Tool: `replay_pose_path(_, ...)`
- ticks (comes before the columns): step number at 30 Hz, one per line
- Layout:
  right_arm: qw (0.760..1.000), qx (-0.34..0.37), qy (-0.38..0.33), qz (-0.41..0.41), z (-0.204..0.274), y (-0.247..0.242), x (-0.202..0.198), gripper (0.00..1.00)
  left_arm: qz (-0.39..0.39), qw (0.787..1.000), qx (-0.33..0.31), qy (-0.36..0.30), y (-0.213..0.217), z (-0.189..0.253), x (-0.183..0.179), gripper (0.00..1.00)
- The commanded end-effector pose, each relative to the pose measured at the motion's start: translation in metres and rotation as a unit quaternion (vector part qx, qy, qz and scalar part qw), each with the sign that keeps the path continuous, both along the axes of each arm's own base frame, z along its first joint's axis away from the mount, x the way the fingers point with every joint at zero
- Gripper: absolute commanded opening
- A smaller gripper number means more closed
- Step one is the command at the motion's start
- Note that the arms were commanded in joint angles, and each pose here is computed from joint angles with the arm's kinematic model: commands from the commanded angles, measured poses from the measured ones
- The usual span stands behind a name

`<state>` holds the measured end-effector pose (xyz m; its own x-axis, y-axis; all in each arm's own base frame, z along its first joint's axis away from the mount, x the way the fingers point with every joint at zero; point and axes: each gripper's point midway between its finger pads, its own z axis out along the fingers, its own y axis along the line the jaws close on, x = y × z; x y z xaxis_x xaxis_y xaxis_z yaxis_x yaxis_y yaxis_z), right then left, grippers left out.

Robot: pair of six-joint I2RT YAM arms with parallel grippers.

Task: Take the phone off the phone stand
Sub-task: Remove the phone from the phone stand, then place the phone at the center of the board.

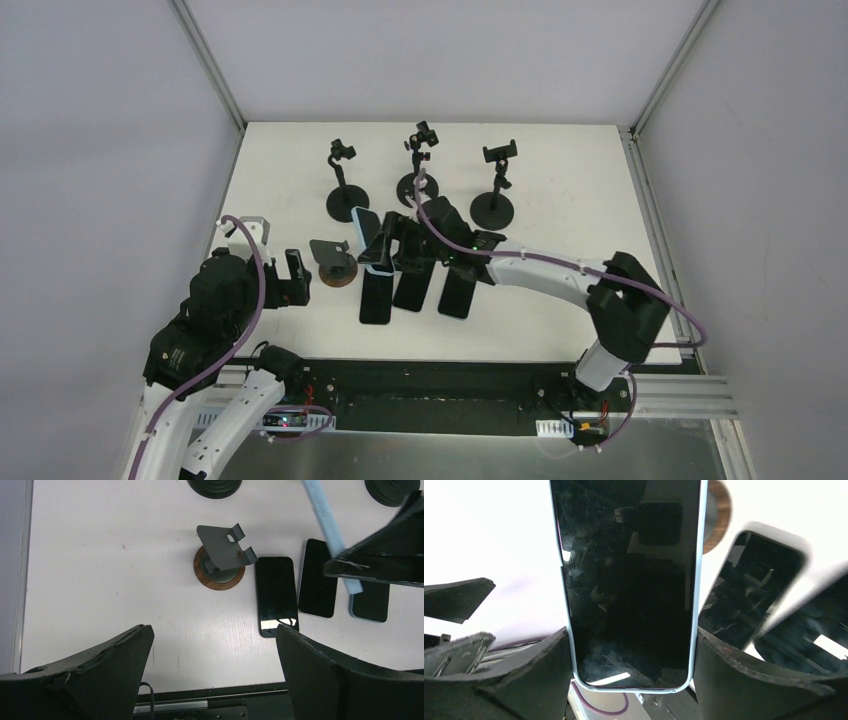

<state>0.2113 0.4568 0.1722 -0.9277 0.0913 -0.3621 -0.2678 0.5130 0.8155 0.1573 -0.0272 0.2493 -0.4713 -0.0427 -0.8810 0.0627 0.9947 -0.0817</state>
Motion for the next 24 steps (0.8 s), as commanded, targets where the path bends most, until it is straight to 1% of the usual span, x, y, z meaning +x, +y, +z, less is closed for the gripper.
replay_pose_path(1, 0.996, 0.025, -0.07, -0.057, 0.047, -0.039, 0.004, 0.04, 0.026, 1.0, -0.004, 0.01, 0.002, -0.004, 0.008, 0.99)
replay_pose_path(5, 0.992, -0.022, -0.066, -0.109, 0.022, -0.087, -0.004, 0.05, 0.039, 0.999, -0.008, 0.011, 0.004, -0.007, 0.012, 0.99)
replay_pose_path(8, 0.982, -0.066, -0.058, -0.169, 0.001, -0.128, -0.006, 0.05, 0.04, 0.999, -0.013, 0.012, 0.001, -0.009, 0.015, 0.99)
replay_pose_path(9, 0.977, -0.092, -0.049, -0.187, -0.012, -0.145, -0.01, 0.05, 0.04, 0.999, -0.016, 0.013, 0.0, -0.009, 0.016, 0.99)
replay_pose_path(12, 0.957, -0.151, -0.03, -0.247, -0.035, -0.192, -0.017, 0.05, 0.038, 0.999, -0.026, 0.021, -0.006, -0.012, 0.021, 0.99)
replay_pose_path(16, 0.916, -0.218, -0.023, -0.337, -0.057, -0.254, -0.022, 0.03, 0.048, 0.998, -0.04, 0.02, -0.008, -0.015, 0.026, 0.99)
replay_pose_path(18, 0.896, -0.252, -0.015, -0.366, -0.068, -0.278, -0.027, 0.02, 0.052, 0.997, -0.044, 0.018, -0.009, -0.018, 0.028, 0.99)
replay_pose_path(19, 0.889, -0.265, -0.012, -0.374, -0.07, -0.287, -0.029, 0.02, 0.053, 0.997, -0.045, 0.018, -0.009, -0.019, 0.028, 0.99)
replay_pose_path(21, 0.878, -0.291, -0.004, -0.38, -0.076, -0.297, -0.032, 0.06, 0.051, 0.997, -0.048, 0.019, -0.01, -0.021, 0.029, 0.99)
replay_pose_path(24, 0.867, -0.341, 0.004, -0.364, -0.084, -0.303, -0.036, 0.05, 0.048, 0.997, -0.051, 0.026, -0.013, -0.025, 0.031, 0.99)
